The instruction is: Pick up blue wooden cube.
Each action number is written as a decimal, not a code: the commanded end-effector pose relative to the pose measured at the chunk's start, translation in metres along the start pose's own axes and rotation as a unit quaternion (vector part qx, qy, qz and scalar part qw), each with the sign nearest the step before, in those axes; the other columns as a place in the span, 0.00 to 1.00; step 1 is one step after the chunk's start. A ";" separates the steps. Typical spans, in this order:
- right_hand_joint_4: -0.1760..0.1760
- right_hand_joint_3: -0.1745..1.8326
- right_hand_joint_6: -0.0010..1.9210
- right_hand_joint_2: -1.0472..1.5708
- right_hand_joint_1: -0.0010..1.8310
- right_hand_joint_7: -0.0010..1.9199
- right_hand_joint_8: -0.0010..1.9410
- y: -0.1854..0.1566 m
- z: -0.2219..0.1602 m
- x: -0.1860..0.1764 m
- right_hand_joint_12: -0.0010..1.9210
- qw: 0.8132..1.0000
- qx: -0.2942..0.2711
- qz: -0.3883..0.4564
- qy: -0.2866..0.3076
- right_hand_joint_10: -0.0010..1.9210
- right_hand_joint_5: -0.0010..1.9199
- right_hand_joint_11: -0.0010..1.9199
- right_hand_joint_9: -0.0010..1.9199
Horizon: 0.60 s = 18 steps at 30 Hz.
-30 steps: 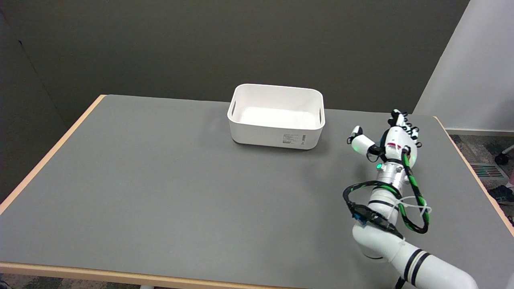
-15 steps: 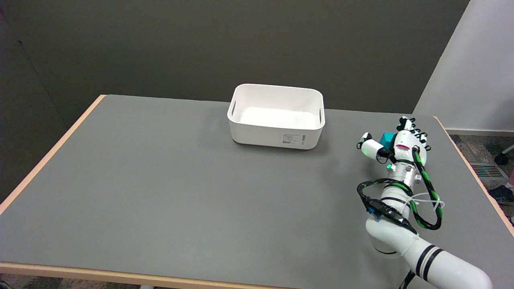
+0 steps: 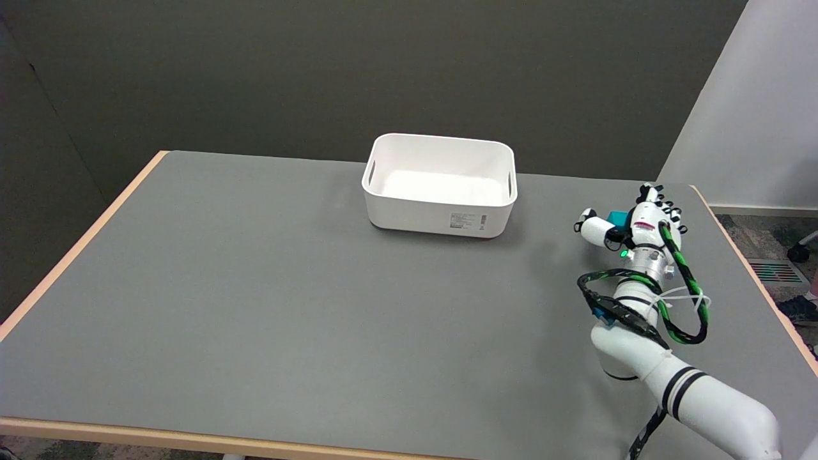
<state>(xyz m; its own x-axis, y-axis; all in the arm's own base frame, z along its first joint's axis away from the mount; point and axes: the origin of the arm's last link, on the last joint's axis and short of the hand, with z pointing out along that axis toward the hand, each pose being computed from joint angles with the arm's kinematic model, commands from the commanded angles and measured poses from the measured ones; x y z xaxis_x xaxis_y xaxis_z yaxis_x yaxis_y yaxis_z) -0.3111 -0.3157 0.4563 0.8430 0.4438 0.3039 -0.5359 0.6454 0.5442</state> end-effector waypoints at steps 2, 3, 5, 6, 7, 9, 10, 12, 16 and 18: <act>0.12 0.56 0.18 0.64 0.35 0.08 0.24 0.021 0.004 -0.001 0.59 1.000 -0.027 -0.008 -0.007 0.39 0.03 0.00 0.05; 0.12 0.56 0.18 0.64 0.35 0.08 0.24 0.023 0.001 -0.003 0.59 1.000 -0.029 -0.009 -0.009 0.39 0.03 0.00 0.05; 0.12 0.56 0.18 0.64 0.35 0.08 0.24 0.026 -0.003 -0.005 0.60 0.999 -0.032 -0.002 -0.012 0.40 0.03 0.00 0.06; 0.12 0.56 0.18 0.64 0.35 0.08 0.24 0.027 -0.004 -0.006 0.60 0.999 -0.034 -0.001 -0.013 0.40 0.03 0.00 0.06; 0.12 0.56 0.18 0.64 0.35 0.09 0.24 0.029 -0.006 -0.008 0.60 0.999 -0.036 0.000 -0.015 0.40 0.04 0.00 0.07; 0.12 0.56 0.19 0.64 0.35 0.09 0.25 0.030 -0.008 -0.010 0.61 0.999 -0.040 0.001 -0.019 0.41 0.04 0.00 0.08; 0.11 0.56 0.20 0.64 0.36 0.10 0.25 0.031 -0.009 -0.011 0.61 0.999 -0.041 0.000 -0.020 0.42 0.04 0.00 0.09; 0.08 0.57 0.21 0.66 0.41 0.13 0.27 0.032 -0.010 -0.013 0.61 0.999 -0.041 -0.003 -0.024 0.46 0.05 0.00 0.13; 0.05 0.57 0.22 0.67 0.47 0.17 0.32 0.029 -0.007 -0.014 0.61 0.999 -0.037 -0.004 -0.027 0.53 0.07 0.00 0.18; 0.05 0.57 0.23 0.67 0.49 0.17 0.34 0.026 -0.005 -0.015 0.61 0.999 -0.034 -0.003 -0.027 0.55 0.08 0.00 0.19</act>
<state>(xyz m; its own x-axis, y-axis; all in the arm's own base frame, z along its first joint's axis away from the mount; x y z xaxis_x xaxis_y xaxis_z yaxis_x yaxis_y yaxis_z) -0.3276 -0.3035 0.4640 0.8459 0.4251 0.3220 -0.5333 0.6804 0.5027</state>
